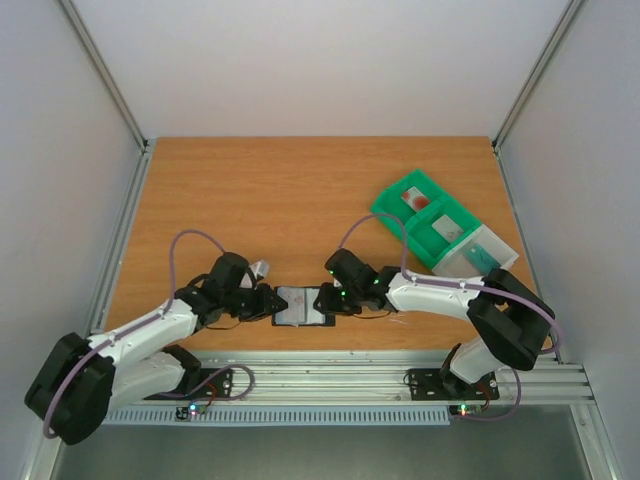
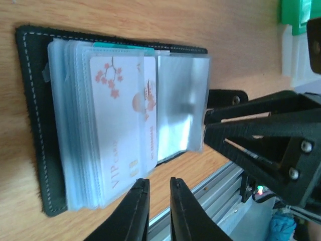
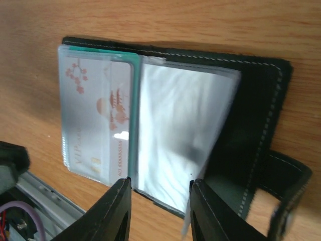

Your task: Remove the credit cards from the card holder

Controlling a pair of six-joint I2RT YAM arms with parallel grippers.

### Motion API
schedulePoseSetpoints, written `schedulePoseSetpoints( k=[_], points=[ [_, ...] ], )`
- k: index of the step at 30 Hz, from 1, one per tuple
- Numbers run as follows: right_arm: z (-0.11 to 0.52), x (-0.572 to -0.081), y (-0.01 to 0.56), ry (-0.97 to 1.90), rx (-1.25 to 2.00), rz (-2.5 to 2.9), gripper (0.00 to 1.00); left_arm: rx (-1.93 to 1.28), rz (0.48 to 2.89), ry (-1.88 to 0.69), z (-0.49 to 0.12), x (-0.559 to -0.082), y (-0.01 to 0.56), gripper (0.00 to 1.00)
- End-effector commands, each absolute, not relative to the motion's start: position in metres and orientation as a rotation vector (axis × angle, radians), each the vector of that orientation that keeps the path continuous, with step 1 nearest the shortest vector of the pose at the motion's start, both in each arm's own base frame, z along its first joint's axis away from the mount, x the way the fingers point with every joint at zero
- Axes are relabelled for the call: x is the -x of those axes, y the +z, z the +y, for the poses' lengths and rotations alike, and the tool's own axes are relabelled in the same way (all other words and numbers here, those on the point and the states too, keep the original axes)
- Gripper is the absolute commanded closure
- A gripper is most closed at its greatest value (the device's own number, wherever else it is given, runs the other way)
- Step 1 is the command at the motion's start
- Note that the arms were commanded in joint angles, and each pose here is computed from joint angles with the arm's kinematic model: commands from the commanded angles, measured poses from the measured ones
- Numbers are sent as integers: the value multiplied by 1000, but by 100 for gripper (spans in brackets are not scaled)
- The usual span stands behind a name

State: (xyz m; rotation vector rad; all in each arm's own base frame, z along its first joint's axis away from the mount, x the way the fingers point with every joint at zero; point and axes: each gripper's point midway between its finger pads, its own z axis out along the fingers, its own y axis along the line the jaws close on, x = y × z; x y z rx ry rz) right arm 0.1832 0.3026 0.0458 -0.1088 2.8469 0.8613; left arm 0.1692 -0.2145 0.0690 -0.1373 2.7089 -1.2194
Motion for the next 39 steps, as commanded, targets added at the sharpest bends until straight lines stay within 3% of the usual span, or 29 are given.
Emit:
schedulePoseSetpoints(
  k=[1,6,13,18,39],
  points=[
    [322,-188,58,933,132,2828,66,35,2675,-1250,-227,-178,70,91],
    [321,-190,68,929,88,2815,66,56,2756,-1144,-220,-178,42,97],
    [321,-195,90,920,116,2751,66,62,2771,-1143,-220,-175,41,95],
    [335,-194,82,961,139,2784,66,103,2760,-1093,-213,-178,46,93],
    [347,-193,29,958,132,2870,71,139,2843,-958,-196,-169,14,99]
  ],
)
